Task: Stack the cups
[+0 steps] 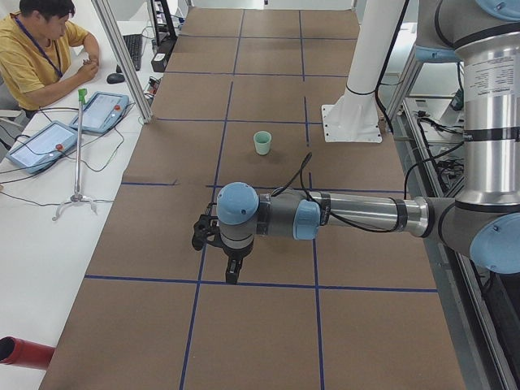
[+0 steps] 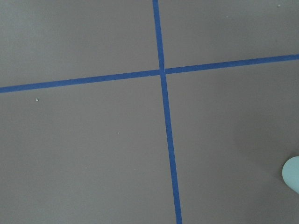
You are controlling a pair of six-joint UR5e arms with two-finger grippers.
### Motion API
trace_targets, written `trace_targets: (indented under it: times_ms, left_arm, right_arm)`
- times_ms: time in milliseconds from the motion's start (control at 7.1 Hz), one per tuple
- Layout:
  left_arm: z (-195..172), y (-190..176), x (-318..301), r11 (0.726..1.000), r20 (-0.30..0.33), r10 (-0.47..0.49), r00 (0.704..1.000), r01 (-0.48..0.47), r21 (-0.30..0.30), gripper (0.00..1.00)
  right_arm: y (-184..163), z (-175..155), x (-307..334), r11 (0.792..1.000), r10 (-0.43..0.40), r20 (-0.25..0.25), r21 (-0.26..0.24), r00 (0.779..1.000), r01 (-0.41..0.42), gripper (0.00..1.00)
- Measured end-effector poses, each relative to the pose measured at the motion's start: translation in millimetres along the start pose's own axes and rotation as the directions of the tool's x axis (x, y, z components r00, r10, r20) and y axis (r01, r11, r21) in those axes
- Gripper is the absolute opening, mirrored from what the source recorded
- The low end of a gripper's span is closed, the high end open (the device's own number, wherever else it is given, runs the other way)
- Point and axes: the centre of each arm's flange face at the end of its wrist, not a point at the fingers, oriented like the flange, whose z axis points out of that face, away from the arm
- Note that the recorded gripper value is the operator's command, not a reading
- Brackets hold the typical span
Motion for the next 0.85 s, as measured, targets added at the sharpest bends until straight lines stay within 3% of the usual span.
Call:
trace_targets:
  times_ms: [282, 845]
  left_arm:
    - [13.5, -9.8, 26.6, 1.0, -0.034, -0.007, 0.999, 0.008, 0.01, 1.0]
    - [101.6, -19.1, 124.8, 0.994, 0.009, -0.112, 0.994, 0.112, -0.011, 1.0]
  right_arm:
    - [0.0, -0.1, 0.0, 1.0, 0.0, 0.0, 0.0, 1.0, 0.0, 1.0]
    - [-0.1, 0.2, -0.3, 1.0, -0.001, 0.0, 0.0, 1.0, 0.001, 1.0]
